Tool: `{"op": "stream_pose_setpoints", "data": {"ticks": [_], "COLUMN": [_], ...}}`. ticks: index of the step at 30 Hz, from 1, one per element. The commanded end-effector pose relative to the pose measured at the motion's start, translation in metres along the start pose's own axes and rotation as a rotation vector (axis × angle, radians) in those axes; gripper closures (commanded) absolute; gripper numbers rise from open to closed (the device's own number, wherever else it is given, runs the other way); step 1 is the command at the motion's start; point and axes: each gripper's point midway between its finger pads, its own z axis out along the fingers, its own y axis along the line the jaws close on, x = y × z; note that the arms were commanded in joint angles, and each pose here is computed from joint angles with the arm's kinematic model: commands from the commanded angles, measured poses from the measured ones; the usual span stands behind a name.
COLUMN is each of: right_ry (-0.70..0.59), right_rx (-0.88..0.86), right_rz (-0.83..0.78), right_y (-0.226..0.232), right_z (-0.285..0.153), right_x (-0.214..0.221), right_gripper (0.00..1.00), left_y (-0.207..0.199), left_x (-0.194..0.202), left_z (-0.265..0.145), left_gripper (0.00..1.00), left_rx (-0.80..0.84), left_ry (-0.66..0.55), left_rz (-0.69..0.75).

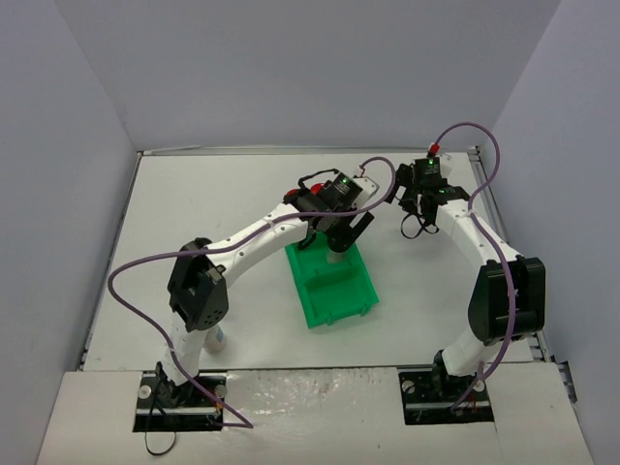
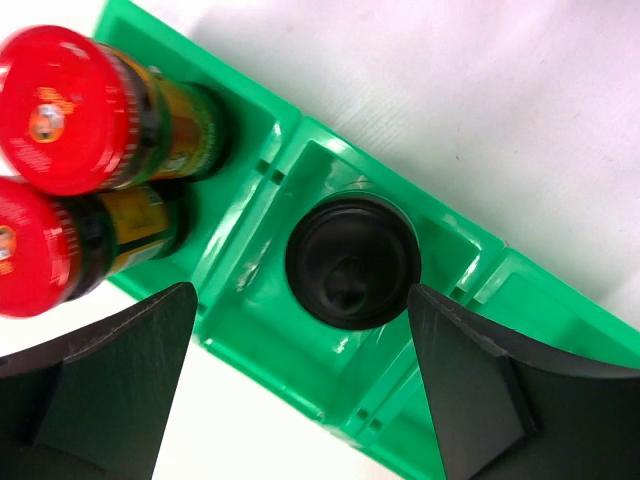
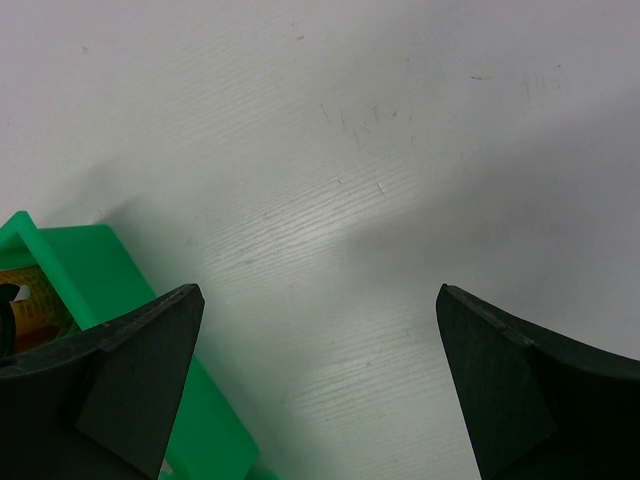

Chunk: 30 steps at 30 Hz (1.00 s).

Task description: Organize the condiment bottles

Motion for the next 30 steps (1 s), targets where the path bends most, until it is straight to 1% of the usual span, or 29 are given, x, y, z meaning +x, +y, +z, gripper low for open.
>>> {"op": "stream_pose_setpoints", "data": {"ticks": [1,4,6,8,11,14,17,20,27,30], "right_ry": [-0.076,-0.072,-0.070,-0.068,-0.061,-0.052,-0.049,-0.050,-0.036,-0.040], "right_rx": [-0.028,-0.023,-0.020,-0.021,-0.027,-0.034,-0.039,-0.040,-0.046,-0.050], "right_rz": [0.024,0.023,0.023,0.023,0.024,0.026,0.025,0.022,0.018,0.019], "right_y": [0.005,0.004,0.002,0.003,0.004,0.005,0.007,0.007,0.007,0.008], "right_z": [-0.012,-0.010,-0.009,-0.008,-0.005,-0.002,0.000,0.000,0.003,0.001], "right_x": [-0.024,-0.022,-0.020,-0.019,-0.016,-0.014,-0.013,-0.013,-0.009,-0.011], "right_gripper": [0.00,0.00,0.00,0.00,0.00,0.00,0.00,0.00,0.00,0.00], "left_y": [0.018,0.020,0.029,0.048,0.071,0.111,0.140,0.167,0.218,0.232], "left_x": [-0.042,-0.032,-0.026,-0.016,0.004,0.026,0.052,0.075,0.099,0.107], "left_z": [-0.072,-0.081,-0.093,-0.102,-0.113,-0.122,-0.122,-0.120,-0.131,-0.133], "left_gripper": [0.16,0.16,0.17,0.18,0.19,0.19,0.19,0.19,0.19,0.18], "left_rx": [-0.048,-0.054,-0.099,-0.203,-0.336,-0.519,-0.575,-0.625,-0.714,-0.740], "left_ry": [-0.151,-0.129,-0.132,-0.127,-0.084,-0.037,-0.002,0.029,0.030,0.050], "left_rz": [-0.008,-0.018,-0.062,-0.121,-0.197,-0.288,-0.435,-0.502,-0.575,-0.589]}}
